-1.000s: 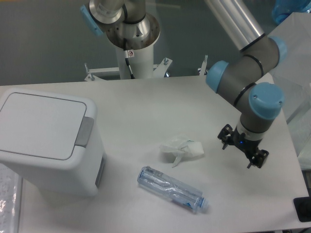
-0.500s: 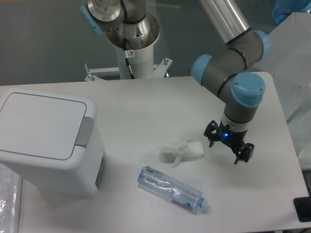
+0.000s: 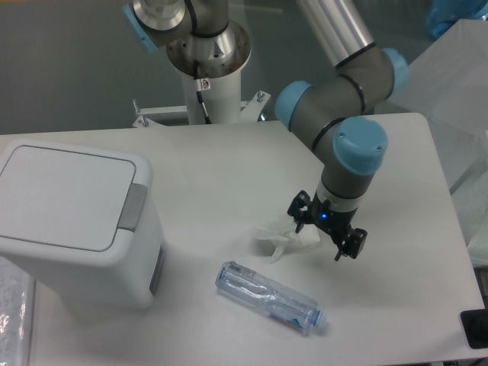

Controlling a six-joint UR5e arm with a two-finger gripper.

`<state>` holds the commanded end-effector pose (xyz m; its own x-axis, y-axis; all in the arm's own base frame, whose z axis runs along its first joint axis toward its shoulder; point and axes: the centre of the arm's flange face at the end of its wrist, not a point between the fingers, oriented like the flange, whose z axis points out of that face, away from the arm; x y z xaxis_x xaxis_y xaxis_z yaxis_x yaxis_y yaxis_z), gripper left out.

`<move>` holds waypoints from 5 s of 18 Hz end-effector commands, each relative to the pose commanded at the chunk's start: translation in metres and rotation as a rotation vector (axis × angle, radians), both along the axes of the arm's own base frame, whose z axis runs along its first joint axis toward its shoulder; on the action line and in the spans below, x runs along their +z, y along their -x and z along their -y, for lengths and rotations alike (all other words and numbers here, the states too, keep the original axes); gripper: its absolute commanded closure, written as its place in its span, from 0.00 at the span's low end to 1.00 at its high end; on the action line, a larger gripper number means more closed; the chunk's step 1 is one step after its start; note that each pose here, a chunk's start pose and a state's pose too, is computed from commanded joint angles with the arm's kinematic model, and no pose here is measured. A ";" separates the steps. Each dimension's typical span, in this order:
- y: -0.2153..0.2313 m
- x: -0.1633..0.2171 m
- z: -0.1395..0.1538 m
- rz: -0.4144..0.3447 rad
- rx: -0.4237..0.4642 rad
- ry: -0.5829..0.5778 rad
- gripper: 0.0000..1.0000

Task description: Open the trash can

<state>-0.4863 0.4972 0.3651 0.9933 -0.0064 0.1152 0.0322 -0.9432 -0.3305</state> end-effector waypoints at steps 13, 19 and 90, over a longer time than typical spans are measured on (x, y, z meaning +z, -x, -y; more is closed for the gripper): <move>-0.155 0.126 -0.048 0.146 0.063 -0.265 0.00; -0.177 0.129 -0.059 0.200 0.056 -0.287 0.00; -0.191 0.114 -0.061 0.141 0.091 -0.264 0.00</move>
<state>-0.2957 0.5583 0.4792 0.9657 0.0338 0.2576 0.1754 -0.8164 -0.5502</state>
